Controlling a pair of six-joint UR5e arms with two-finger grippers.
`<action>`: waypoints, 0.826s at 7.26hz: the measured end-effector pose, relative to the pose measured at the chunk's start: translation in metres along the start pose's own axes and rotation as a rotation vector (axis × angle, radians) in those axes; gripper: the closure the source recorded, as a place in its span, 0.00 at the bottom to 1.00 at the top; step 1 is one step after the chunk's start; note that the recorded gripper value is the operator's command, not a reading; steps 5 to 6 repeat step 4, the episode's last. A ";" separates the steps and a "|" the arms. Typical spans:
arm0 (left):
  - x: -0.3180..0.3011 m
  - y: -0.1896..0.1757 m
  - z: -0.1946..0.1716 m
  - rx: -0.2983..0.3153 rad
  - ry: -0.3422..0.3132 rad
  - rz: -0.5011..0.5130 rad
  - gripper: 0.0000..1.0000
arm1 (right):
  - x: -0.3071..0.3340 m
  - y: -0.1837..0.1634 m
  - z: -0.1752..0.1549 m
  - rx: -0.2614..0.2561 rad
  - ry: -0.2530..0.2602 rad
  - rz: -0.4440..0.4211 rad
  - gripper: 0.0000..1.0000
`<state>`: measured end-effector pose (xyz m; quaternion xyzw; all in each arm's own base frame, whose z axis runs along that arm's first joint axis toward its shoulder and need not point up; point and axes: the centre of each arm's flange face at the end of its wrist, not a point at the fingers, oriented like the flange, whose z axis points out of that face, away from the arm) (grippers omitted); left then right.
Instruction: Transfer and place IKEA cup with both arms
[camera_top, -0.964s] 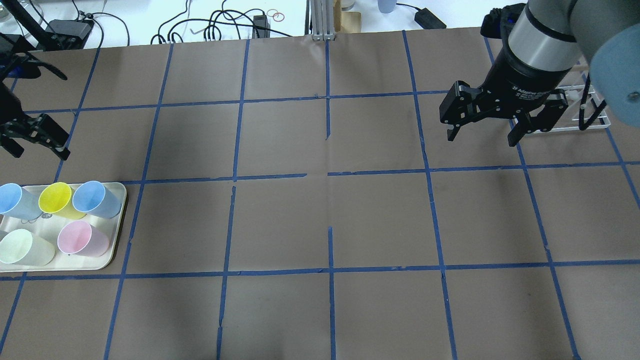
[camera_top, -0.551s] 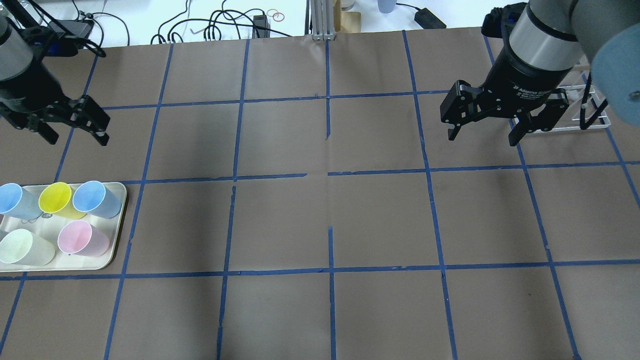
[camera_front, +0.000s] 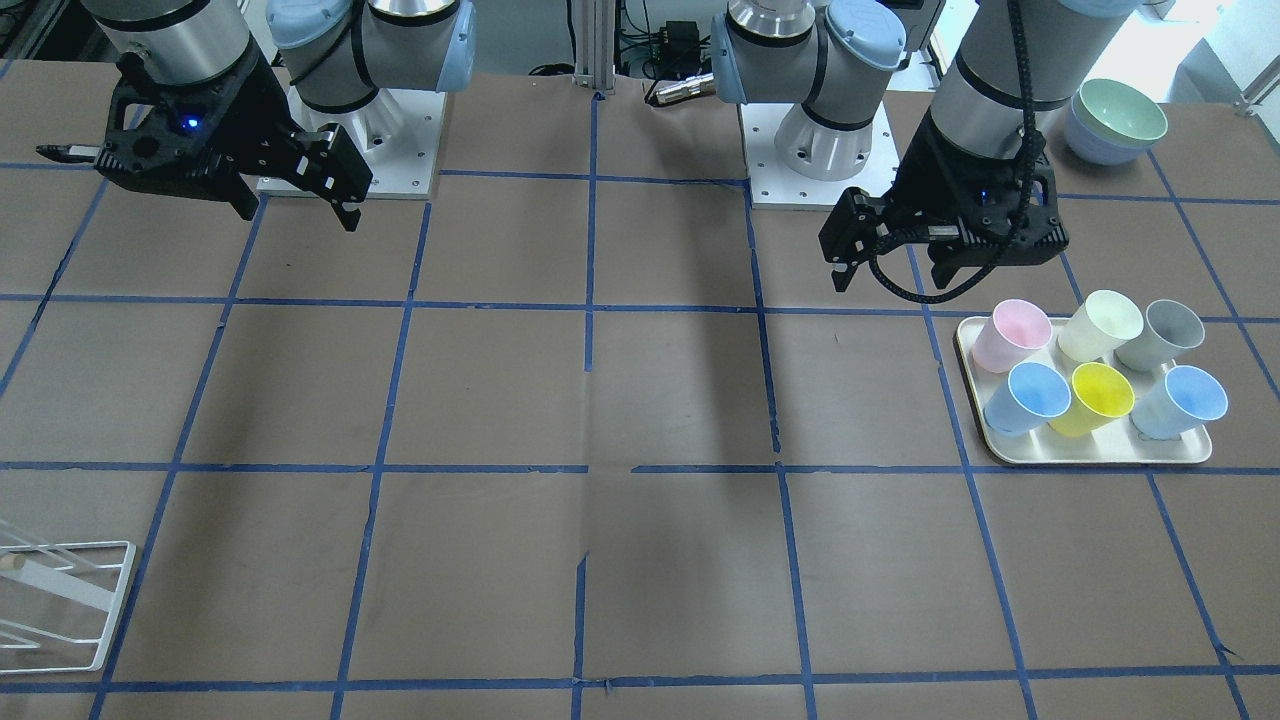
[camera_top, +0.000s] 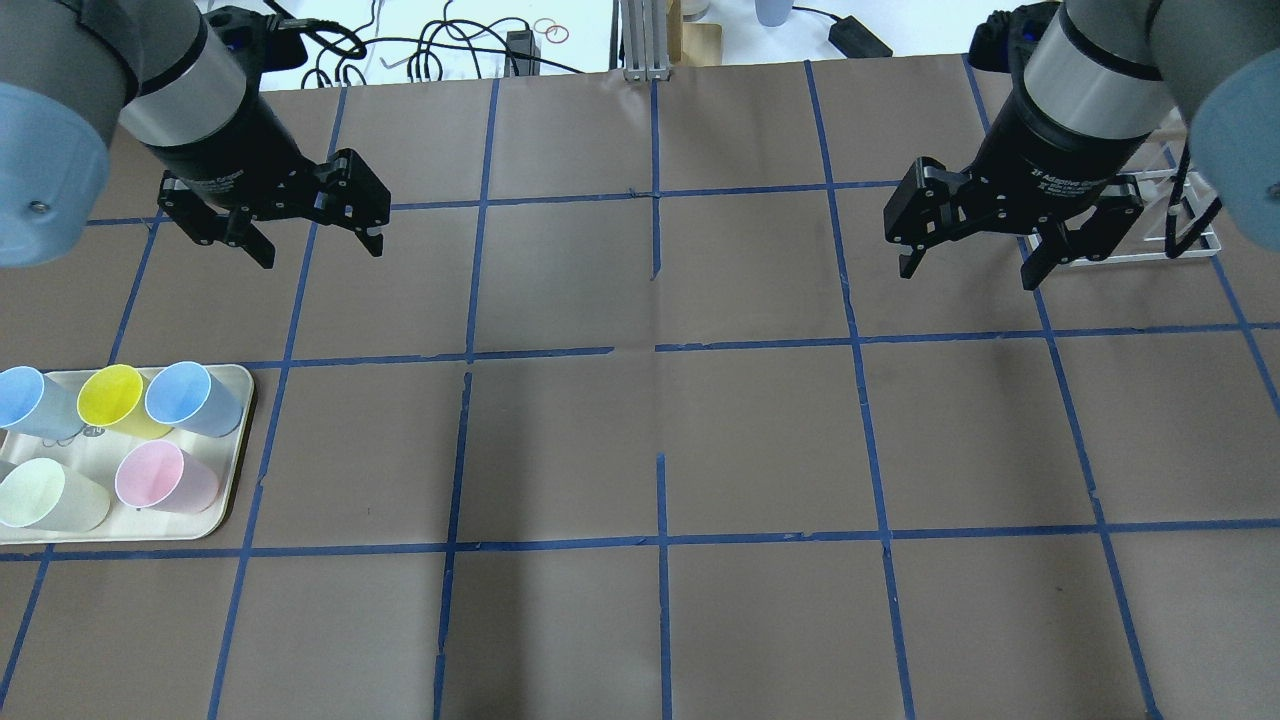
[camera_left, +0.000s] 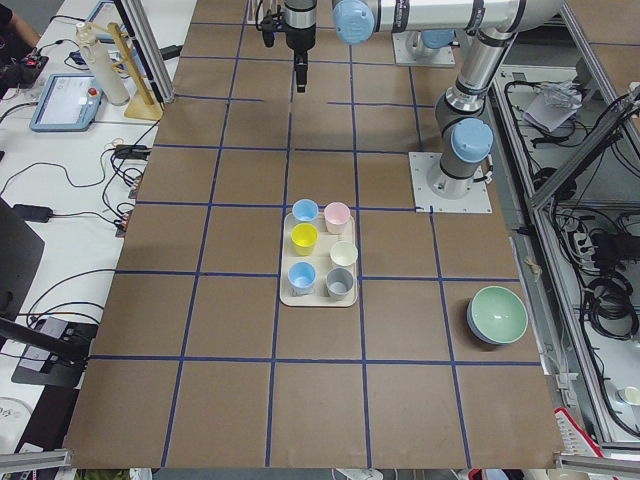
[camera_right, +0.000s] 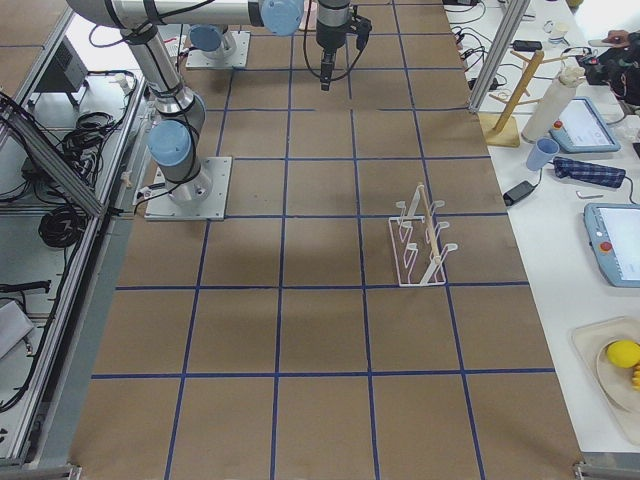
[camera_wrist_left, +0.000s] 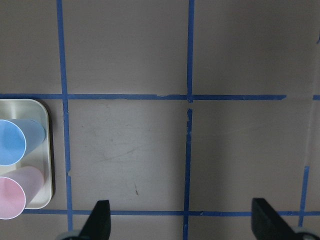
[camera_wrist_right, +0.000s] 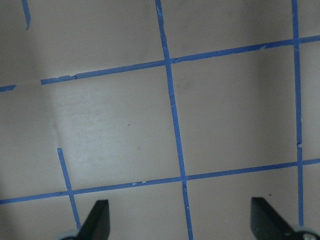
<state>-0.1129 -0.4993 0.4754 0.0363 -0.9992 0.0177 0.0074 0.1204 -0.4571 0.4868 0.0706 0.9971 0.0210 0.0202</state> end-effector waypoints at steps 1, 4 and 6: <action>0.008 0.000 0.000 0.012 0.001 0.003 0.00 | 0.000 0.000 -0.001 0.002 -0.001 0.000 0.00; 0.014 0.001 0.000 0.022 -0.004 0.018 0.00 | 0.001 0.000 -0.002 0.004 0.006 0.000 0.00; 0.014 0.001 0.000 0.022 -0.004 0.018 0.00 | 0.001 0.000 -0.002 0.004 0.006 0.000 0.00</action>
